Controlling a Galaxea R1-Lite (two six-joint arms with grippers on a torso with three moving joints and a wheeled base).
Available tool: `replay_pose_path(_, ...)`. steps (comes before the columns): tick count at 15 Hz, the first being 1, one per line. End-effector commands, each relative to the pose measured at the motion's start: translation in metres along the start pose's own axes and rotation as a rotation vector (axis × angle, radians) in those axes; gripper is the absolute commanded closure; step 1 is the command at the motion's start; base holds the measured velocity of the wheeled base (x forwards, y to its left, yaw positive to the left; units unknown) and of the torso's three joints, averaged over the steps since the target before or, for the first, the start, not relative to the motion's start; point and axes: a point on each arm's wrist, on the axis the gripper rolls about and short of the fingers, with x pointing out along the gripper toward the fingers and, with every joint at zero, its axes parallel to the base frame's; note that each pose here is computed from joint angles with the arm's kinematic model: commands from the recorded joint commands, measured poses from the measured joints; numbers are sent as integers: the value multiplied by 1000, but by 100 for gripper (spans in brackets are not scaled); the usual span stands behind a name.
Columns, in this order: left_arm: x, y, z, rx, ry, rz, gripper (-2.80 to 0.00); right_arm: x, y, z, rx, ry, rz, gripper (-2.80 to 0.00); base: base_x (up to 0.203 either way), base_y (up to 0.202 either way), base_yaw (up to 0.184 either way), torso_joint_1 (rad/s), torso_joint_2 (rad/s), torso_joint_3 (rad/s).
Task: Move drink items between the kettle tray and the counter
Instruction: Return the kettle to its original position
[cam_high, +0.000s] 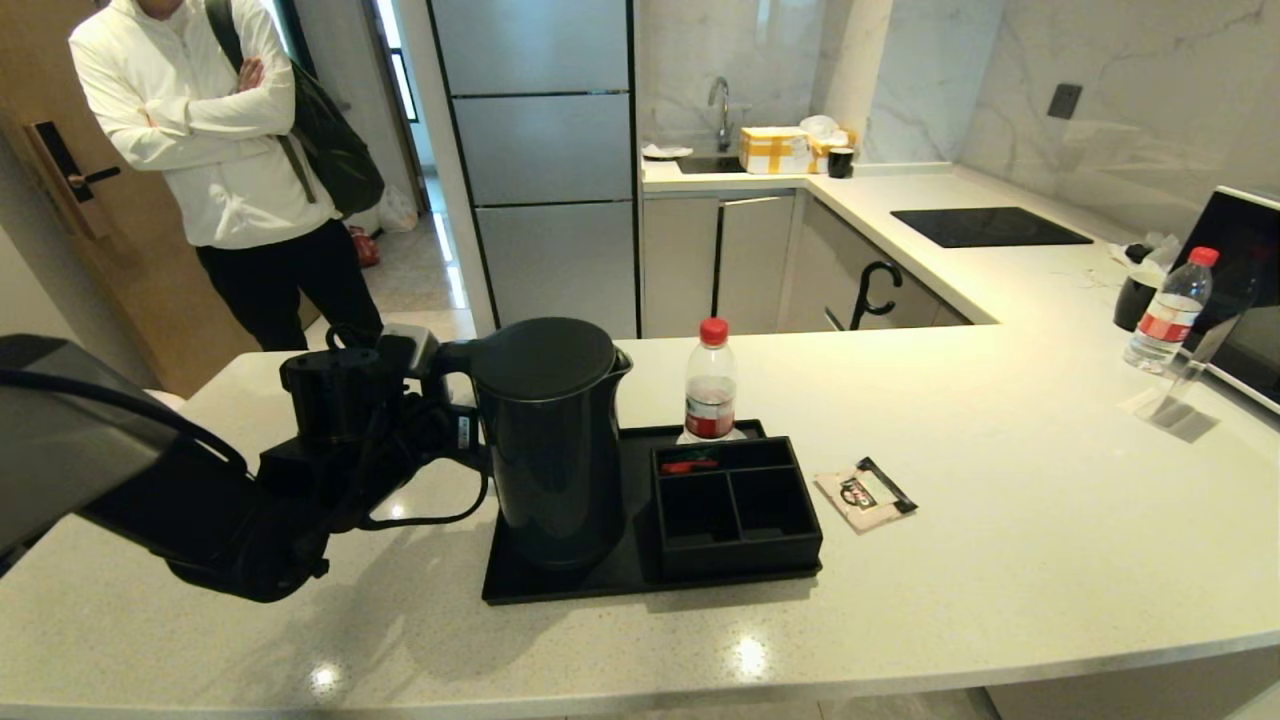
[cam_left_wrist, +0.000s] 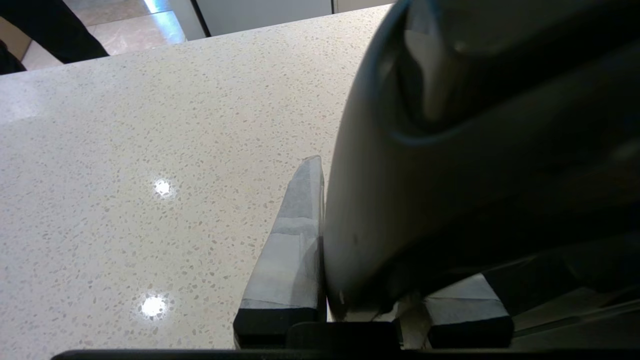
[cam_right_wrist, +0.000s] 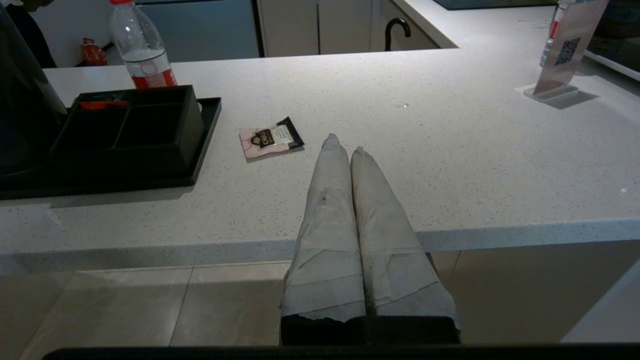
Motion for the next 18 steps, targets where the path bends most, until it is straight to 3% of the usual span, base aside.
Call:
replay_pose_path(1,0,-2,-2,3,3,-3,0,2,0,-8,0,29,1,0,0,0,0,0,0,0)
replay_pose_path(18,-15,-2,3,0,-14,-14,0,2,0,-8,0,29,1,0,0,0,0,0,0,0)
